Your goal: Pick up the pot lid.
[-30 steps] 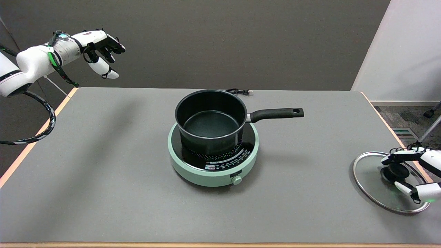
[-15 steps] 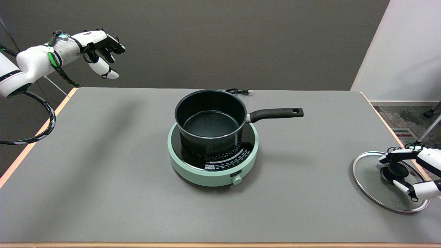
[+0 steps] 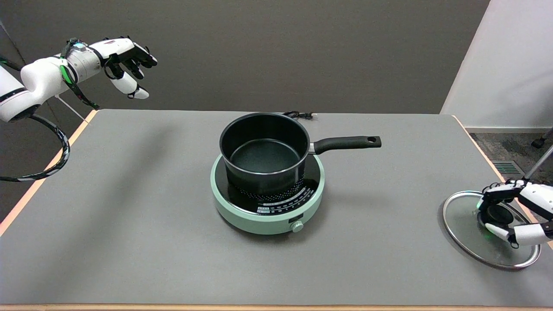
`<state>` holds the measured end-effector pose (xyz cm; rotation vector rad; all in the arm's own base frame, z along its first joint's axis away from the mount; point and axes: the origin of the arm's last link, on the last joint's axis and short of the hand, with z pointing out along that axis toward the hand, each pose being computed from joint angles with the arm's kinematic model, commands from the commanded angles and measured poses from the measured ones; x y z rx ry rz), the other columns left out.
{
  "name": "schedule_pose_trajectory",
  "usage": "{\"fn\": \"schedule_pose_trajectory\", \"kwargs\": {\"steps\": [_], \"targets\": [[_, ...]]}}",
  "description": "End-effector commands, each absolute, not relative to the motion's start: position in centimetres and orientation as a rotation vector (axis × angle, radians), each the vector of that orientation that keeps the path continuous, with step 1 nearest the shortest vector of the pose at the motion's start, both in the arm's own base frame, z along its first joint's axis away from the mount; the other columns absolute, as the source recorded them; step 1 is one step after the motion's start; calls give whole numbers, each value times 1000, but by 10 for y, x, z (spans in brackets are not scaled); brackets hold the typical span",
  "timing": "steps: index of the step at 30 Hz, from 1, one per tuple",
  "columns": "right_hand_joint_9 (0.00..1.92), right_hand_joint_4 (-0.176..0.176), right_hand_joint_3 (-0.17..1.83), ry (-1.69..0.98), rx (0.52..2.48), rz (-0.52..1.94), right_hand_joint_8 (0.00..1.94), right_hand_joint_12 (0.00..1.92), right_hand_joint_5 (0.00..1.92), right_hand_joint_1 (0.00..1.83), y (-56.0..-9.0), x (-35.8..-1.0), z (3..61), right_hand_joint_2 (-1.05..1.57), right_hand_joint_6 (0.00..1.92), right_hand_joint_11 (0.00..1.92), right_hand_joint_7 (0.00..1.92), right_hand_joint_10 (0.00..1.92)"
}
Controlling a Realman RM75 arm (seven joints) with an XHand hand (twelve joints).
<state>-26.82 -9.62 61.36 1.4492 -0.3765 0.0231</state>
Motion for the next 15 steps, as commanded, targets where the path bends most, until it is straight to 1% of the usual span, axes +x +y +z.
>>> {"fn": "schedule_pose_trajectory", "kwargs": {"steps": [1, 2, 3, 5, 8, 10, 15], "targets": [[637, 110, 392, -374, 1456, 25, 1489, 1855, 542, 1284, -99, -269, 612, 1065, 1316, 155, 733, 1517], [628, 141, 422, -374, 1458, 24, 1506, 1910, 517, 1313, -99, -269, 612, 1050, 1289, 112, 719, 1590], [614, 138, 425, -375, 1461, 23, 1580, 1917, 497, 1296, -100, -269, 611, 1082, 1286, 90, 675, 1661], [574, 131, 470, -376, 1465, 23, 1663, 1919, 466, 1284, -101, -269, 611, 1090, 1292, 47, 633, 1770], [519, 132, 529, -376, 1468, 24, 1726, 1921, 441, 1278, -101, -269, 611, 1084, 1289, 2, 604, 1907], [517, 122, 581, -375, 1471, 26, 1746, 1921, 430, 1278, -101, -269, 610, 1068, 1276, -1, 603, 1921], [527, 118, 602, -375, 1476, 28, 1749, 1921, 445, 1283, -102, -268, 610, 1053, 1260, -1, 609, 1921]]}}
